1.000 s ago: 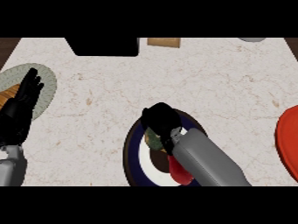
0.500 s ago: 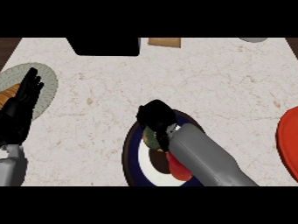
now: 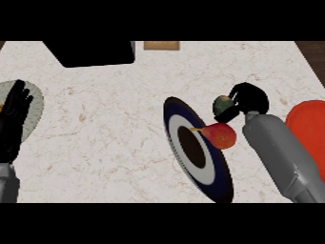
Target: Pick the squash from the plate and place it in the bowl
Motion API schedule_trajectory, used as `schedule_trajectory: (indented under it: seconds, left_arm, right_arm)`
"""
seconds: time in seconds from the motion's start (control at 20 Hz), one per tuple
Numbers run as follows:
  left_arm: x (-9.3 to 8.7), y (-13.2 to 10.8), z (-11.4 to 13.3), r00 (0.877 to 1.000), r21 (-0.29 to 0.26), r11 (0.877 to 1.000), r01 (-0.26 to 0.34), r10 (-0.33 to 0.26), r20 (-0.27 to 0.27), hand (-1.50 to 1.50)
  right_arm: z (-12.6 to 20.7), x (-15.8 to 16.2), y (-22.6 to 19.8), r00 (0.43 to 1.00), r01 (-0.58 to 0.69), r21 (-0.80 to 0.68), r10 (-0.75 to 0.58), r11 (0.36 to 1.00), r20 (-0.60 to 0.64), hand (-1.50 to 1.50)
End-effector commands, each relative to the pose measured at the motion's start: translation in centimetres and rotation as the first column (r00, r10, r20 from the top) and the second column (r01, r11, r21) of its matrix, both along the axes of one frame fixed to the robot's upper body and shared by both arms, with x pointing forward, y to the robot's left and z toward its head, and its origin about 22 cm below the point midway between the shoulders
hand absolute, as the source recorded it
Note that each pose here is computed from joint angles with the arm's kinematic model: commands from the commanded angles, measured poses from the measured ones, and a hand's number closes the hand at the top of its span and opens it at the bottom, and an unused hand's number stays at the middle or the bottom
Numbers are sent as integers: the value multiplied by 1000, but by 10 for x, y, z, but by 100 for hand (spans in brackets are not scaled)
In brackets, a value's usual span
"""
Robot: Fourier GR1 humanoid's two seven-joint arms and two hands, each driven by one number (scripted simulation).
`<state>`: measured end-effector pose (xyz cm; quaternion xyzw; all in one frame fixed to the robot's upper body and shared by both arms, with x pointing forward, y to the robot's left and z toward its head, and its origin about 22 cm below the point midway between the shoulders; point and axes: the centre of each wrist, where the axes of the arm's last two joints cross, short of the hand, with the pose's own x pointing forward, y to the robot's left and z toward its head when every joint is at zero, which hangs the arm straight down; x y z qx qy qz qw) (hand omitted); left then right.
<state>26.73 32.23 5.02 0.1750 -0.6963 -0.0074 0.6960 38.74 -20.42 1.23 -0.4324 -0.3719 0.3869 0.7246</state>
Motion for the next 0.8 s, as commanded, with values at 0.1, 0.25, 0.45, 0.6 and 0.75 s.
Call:
schedule_trajectory:
  seconds: [0.1,0.25,0.45,0.6,0.75]
  left_arm:
    - [1,-6,3,999,-6,999,41,-41,-5,0]
    - [13,-14,12,998,0,998,66,-66,13,0]
    - [8,-8,3,999,-7,999,42,-42,-2,0]
    - [7,-12,5,998,-2,998,60,-60,-3,0]
    - [9,-14,6,999,-6,999,51,-51,-12,0]
  right_arm:
    - [43,26,-75,748,662,-41,-656,748,99,150]
    - [89,44,-76,620,778,-100,-735,620,274,150]
    - [156,58,-71,495,844,-94,-701,528,513,150]
    - [172,61,-57,422,870,-45,-694,491,584,150]
    - [189,62,-65,386,892,-51,-697,450,604,150]
